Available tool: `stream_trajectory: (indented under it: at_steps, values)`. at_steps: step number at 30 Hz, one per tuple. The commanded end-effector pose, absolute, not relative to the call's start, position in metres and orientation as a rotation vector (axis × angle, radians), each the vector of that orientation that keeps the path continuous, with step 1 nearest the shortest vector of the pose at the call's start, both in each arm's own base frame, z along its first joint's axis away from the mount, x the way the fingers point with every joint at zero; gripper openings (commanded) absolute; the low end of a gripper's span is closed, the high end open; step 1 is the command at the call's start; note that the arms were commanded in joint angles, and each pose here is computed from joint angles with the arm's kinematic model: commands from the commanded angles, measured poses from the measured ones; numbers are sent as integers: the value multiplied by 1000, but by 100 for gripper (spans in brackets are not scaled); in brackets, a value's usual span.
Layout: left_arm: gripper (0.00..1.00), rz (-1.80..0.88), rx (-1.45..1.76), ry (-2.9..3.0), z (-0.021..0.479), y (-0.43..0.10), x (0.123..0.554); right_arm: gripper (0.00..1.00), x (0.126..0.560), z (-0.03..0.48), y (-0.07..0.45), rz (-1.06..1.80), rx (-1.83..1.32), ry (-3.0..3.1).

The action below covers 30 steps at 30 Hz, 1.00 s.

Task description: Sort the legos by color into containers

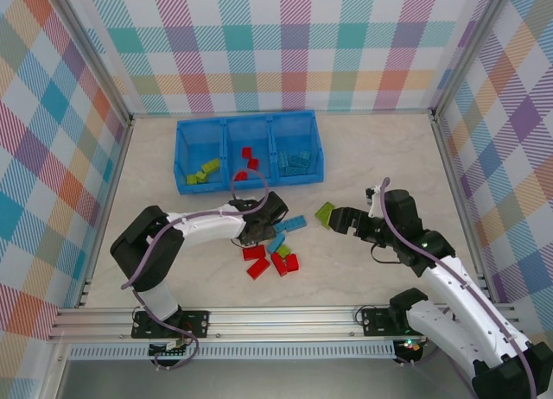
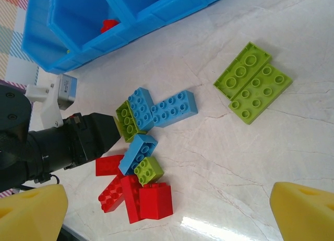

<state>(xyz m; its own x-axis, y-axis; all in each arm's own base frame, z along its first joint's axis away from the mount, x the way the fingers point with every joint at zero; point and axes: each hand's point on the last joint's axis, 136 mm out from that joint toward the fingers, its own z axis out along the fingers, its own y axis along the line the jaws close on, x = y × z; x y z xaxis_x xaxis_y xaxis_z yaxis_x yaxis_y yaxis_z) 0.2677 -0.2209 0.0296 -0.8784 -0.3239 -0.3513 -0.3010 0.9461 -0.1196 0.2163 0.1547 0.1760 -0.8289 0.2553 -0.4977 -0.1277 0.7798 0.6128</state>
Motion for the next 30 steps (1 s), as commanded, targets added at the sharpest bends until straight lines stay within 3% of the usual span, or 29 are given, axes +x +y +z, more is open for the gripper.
stream_trajectory:
  at_steps: [1, 6, 12, 19, 22, 28, 30]
  values:
    - [29, -190, -448, 2687, 43, -224, 273, 100, 217, 178, 158, 912, 96, 2379]
    - [36, -201, -439, 2630, 60, -221, 279, 100, 218, 176, 158, 910, 99, 2382]
    - [37, -182, -431, 2679, 43, -228, 280, 100, 218, 174, 158, 910, 101, 2389]
    - [20, -93, -447, 2716, 22, -221, 276, 100, 215, 175, 156, 899, 97, 2384]
    - [18, -63, -449, 2716, 17, -216, 275, 100, 215, 176, 155, 896, 96, 2381]
    - [0, -44, -453, 2702, 19, -212, 276, 100, 216, 177, 156, 904, 101, 2378]
    - [0, -47, -446, 2696, 23, -211, 276, 100, 216, 178, 157, 912, 97, 2376]
